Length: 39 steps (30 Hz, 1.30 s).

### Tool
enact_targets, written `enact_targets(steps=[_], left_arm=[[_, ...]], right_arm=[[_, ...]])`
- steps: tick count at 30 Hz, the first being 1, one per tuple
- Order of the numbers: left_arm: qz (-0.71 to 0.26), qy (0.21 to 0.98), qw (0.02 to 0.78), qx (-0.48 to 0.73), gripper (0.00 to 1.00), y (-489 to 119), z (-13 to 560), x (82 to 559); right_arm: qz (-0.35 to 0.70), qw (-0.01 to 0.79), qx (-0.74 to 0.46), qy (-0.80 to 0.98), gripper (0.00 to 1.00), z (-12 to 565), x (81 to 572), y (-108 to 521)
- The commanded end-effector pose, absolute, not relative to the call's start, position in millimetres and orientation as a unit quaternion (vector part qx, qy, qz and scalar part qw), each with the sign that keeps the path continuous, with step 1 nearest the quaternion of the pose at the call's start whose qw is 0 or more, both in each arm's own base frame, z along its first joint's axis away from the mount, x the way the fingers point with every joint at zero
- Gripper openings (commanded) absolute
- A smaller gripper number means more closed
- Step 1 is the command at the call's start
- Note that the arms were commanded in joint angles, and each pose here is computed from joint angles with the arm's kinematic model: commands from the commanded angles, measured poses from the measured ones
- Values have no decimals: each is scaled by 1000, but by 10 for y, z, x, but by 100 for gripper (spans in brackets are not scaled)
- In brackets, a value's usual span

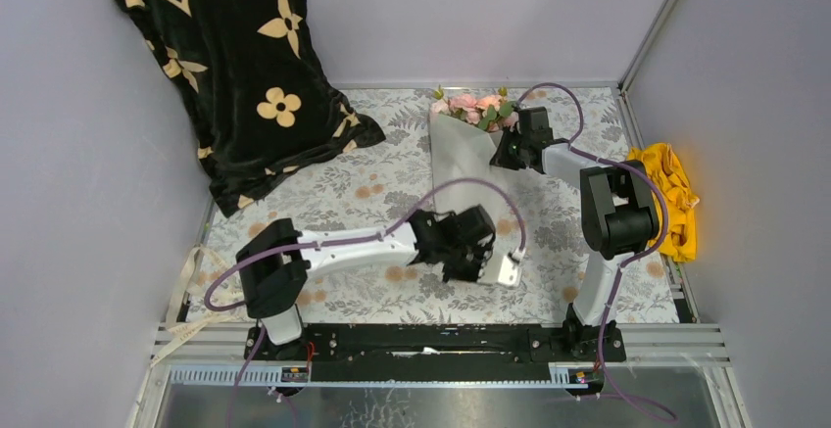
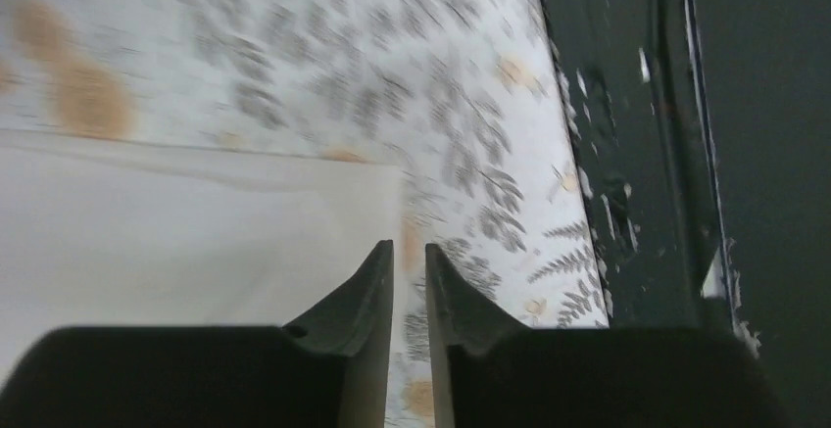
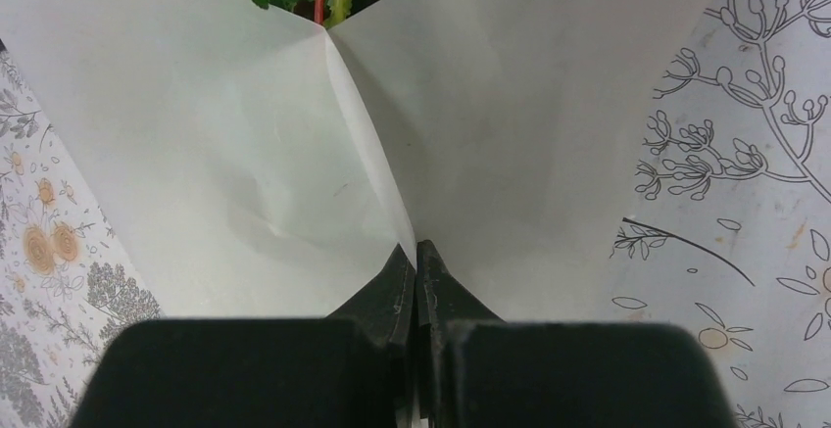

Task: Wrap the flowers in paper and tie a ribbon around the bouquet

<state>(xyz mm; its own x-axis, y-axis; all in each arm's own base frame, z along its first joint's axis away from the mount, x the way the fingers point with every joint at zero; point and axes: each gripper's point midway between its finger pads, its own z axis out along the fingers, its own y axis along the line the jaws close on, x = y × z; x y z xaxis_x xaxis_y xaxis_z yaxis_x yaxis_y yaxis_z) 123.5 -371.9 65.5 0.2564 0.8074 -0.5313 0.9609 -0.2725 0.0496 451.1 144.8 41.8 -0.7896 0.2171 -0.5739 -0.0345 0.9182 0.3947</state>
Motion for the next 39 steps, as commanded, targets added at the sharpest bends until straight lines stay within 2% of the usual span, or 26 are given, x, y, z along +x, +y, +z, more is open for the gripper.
enact_targets(steps=[1, 3, 7, 13, 16, 19, 20, 26, 29, 33, 39], left_arm=[[-261, 580, 238, 734, 19, -3897, 1287, 1731], [-257, 613, 240, 707, 13, -3929, 1208, 2021], [-195, 660, 253, 680, 13, -3941, 721, 2377], [-165, 589, 258, 748, 20, -3942, 315, 1941], [-162, 593, 229, 755, 25, -3847, 64, 1768], [-165, 609, 215, 745, 25, -3792, -59, 1724], [-166, 609, 213, 746, 25, -3781, -76, 1713], [-167, 600, 210, 753, 26, -3759, -99, 1697], [-170, 602, 210, 751, 26, -3767, -102, 1704], [-171, 605, 209, 749, 26, -3777, -111, 1710], [-169, 604, 209, 750, 27, -3772, -100, 1717]], right_arm=[[195, 350, 45, 915, 0, 537, 4663, 1418], [195, 349, 44, 915, 0, 533, 4660, 1421], [197, 348, 42, 916, 0, 532, 4657, 1424], [193, 356, 38, 913, 1, 629, 4675, 1412], [189, 356, 31, 915, 17, 689, 4682, 1399], [173, 343, 22, 923, 45, 702, 4640, 1336], [164, 340, 23, 926, 52, 726, 4629, 1290], [152, 324, 54, 932, 82, 1013, 4373, 929], [164, 288, 59, 942, 88, 982, 4078, 896], [205, 269, 86, 937, 90, 843, 3744, 998], [315, 227, 119, 914, 93, 524, 3586, 1350]])
